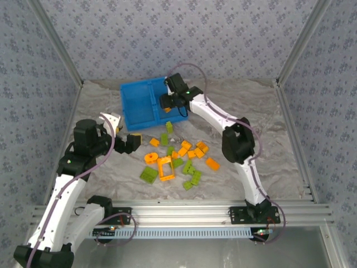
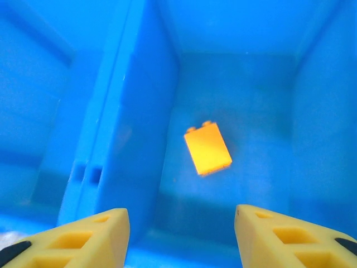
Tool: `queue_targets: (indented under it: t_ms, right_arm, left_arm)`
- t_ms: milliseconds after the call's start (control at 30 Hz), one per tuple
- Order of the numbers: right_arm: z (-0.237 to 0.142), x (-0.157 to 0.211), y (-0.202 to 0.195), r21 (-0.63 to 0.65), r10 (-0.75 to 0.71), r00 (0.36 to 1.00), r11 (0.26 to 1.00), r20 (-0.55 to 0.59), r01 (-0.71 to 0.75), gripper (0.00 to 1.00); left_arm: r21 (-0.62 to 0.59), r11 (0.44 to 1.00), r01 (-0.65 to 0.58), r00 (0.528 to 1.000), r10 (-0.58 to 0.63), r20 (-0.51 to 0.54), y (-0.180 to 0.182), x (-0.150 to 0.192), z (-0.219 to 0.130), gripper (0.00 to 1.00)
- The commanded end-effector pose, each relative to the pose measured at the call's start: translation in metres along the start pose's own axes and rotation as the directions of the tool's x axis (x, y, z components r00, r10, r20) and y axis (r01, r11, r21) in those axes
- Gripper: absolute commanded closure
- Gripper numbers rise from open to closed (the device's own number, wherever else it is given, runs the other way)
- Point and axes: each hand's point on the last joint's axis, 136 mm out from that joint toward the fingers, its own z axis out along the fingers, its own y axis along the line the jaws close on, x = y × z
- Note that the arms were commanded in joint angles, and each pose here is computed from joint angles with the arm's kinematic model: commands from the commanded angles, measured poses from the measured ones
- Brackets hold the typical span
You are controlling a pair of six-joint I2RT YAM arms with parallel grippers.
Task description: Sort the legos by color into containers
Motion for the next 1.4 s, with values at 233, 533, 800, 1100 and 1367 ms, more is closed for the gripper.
queue_targets:
  t_ms: [233, 533, 800, 1100, 1367]
  right_arm:
    - [-0.150, 0.077, -0.047, 0.098, -0.028, 0.997, 0.995, 0.069, 0.021, 0.43]
    - [-0.169, 0.262, -0.080, 0.157, 0.135, 0.946, 0.983, -0.296, -0.092, 0.24]
    - [-0.156, 0.309, -0.077, 0.116, 0.091, 0.868, 0.992, -0.488, -0.039, 0.02]
    - [-0.141, 0.323, -0.084, 0.145, 0.088, 0.849, 0.989, -0.522, -0.013, 0.41]
    - [-0.130, 0.323, -0.084, 0.149, 0.096, 0.858, 0.989, -0.504, -0.023, 0.43]
  left_arm:
    - [0.018, 0.999, -0.043, 0.999, 0.042, 0.019, -0.004, 0.001, 0.000, 0.01]
    - [0.133, 0.990, -0.047, 0.999, 0.050, -0.014, -0.022, 0.006, 0.010, 0.01]
    - [0.105, 0.993, -0.050, 0.998, 0.054, -0.041, -0.017, 0.013, 0.014, 0.01]
    - [0.089, 0.994, -0.057, 0.997, 0.061, -0.042, -0.015, 0.013, 0.013, 0.01]
    - [0.079, 0.995, -0.058, 0.997, 0.062, -0.049, -0.013, 0.015, 0.013, 0.01]
